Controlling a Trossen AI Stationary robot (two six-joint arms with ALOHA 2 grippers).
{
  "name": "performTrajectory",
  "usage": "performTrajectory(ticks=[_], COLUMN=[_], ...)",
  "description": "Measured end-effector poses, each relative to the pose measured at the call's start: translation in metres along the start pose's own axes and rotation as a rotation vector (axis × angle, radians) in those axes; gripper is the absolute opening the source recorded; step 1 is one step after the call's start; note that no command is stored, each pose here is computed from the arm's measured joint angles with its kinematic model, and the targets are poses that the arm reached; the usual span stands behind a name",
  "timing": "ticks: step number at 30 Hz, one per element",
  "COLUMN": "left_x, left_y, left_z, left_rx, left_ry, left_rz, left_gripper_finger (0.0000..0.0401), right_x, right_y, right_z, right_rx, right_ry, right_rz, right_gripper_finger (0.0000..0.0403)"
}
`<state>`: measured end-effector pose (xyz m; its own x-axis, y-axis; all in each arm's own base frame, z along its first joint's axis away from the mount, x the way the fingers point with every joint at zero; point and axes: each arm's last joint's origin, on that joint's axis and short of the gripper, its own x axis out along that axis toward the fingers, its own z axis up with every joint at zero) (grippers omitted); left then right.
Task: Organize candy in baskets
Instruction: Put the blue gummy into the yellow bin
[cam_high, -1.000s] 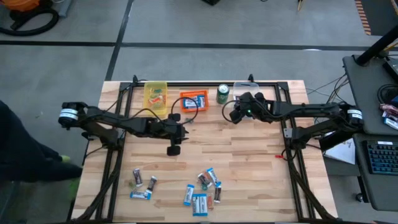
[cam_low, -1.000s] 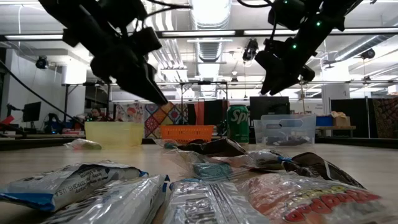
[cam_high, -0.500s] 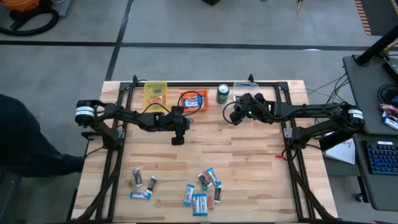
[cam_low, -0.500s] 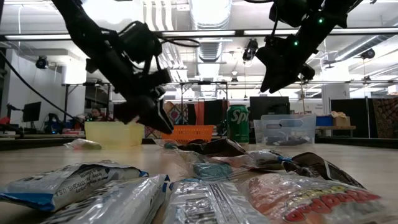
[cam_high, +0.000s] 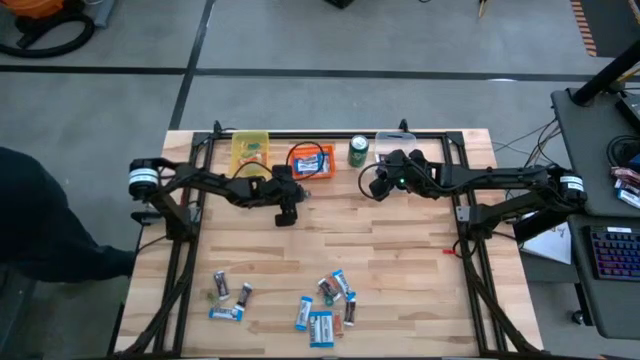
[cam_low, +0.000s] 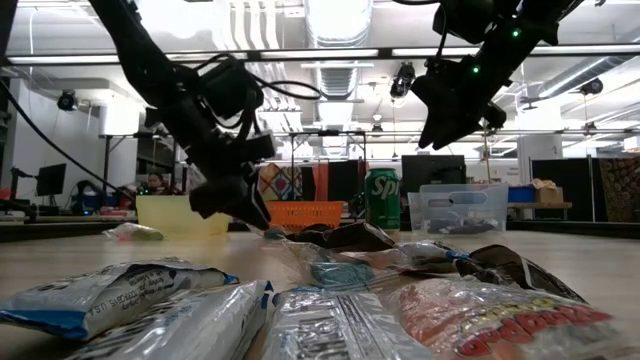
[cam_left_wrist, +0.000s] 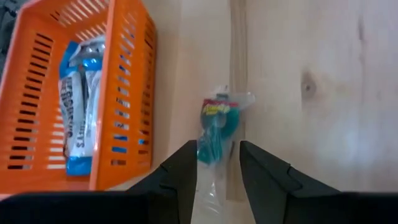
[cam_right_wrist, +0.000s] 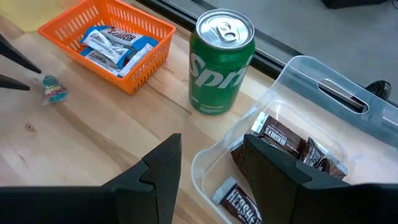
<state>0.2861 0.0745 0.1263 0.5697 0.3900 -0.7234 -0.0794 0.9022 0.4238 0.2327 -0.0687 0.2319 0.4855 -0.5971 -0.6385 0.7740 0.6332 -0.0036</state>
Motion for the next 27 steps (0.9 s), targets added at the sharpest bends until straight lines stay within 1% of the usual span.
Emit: performTrajectory(ticks=[5,8,11,16,18,21,27], left_x=[0.009,0.013,0.016,0.017,0.016,0.013,-0.003], left_y=[-0.002,-0.004,-0.006,-0.007,-0.006,-0.006,-0.01], left_z=[-0.006,-0.008,-0.009,-0.01,-0.009,-0.008,-0.003], left_rx=[0.001,-0.005,-0.017,-0.022,-0.029,-0.046,-0.058], left_ry=[0.039,0.051,0.061,0.062,0.059,0.05,0.027], left_rz=[-0.01,-0.006,-0.011,-0.022,-0.024,-0.031,-0.095], left_gripper_finger=[0.0105,0.0097,0.0075,0.002,0.0006,0.0007,0.0001], right_x=[0.0,0.0,0.0,0.0,0.0,-0.001,-0.002], right_y=[0.0,0.0,0.0,0.0,0.001,0.002,0.003], right_z=[0.0,0.0,0.0,0.0,0.0,-0.001,-0.002], right_rx=[0.0,0.0,0.0,0.0,-0.003,-0.007,-0.011], right_ry=[0.0,0.0,0.0,0.0,0.0,0.0,0.0], right_rz=[0.0,0.0,0.0,0.0,0.002,0.008,0.013], right_gripper_finger=[0.0162,0.0161,0.0158,0.0158,0.0159,0.0159,0.0155])
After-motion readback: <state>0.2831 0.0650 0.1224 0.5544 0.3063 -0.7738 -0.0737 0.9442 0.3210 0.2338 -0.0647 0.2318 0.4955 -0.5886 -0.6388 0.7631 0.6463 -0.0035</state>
